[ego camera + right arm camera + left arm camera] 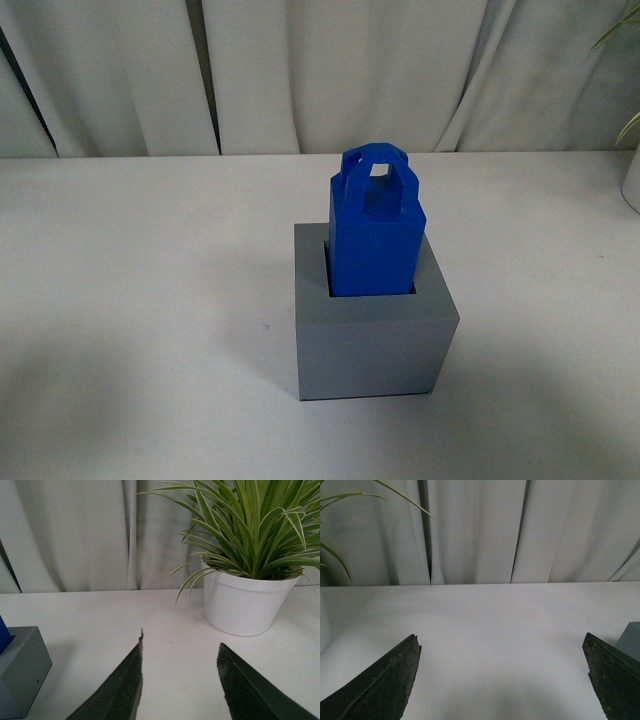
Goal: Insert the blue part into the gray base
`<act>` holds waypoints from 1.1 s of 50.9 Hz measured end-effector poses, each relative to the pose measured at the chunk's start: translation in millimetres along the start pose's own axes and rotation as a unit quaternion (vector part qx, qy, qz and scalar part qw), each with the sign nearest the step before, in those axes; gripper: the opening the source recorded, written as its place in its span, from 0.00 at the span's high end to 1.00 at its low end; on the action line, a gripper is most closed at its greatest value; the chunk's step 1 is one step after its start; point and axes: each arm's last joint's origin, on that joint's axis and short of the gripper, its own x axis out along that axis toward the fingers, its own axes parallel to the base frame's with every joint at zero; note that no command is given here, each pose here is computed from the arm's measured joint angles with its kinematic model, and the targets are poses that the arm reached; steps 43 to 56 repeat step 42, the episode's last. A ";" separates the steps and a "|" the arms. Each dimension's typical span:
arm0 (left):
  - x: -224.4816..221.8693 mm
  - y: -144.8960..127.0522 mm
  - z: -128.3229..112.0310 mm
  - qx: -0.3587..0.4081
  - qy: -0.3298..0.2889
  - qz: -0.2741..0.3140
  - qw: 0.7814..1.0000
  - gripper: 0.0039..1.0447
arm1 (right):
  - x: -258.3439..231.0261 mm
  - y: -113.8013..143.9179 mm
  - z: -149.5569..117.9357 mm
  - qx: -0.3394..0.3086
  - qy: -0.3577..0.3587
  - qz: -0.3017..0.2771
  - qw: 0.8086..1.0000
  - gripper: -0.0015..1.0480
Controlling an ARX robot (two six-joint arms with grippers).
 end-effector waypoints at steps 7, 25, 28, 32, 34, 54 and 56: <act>0.0 0.0 0.0 0.000 0.000 0.000 1.000 0.06 | 0.0 0.0 0.0 0.000 0.000 0.000 1.000 0.33; 0.0 0.0 0.0 0.000 0.000 0.000 1.000 0.06 | 0.0 0.0 0.0 0.000 0.000 0.000 1.000 0.07; 0.0 0.0 0.0 0.000 0.000 0.000 1.000 0.06 | 0.0 0.0 0.0 0.000 0.000 0.000 1.000 0.07; 0.0 0.0 0.0 0.000 0.000 0.000 1.000 0.06 | 0.0 0.0 0.0 0.000 0.000 0.000 1.000 0.07; 0.0 0.0 0.0 0.000 0.000 0.000 1.000 0.06 | 0.0 0.0 0.0 0.000 0.000 0.000 1.000 0.07; 0.0 0.0 0.0 0.000 0.000 0.000 1.000 0.06 | 0.0 0.0 0.0 0.000 0.000 0.000 1.000 0.07; 0.0 0.0 0.0 0.000 0.000 0.000 1.000 0.06 | 0.0 0.0 0.0 0.000 0.000 0.000 1.000 0.07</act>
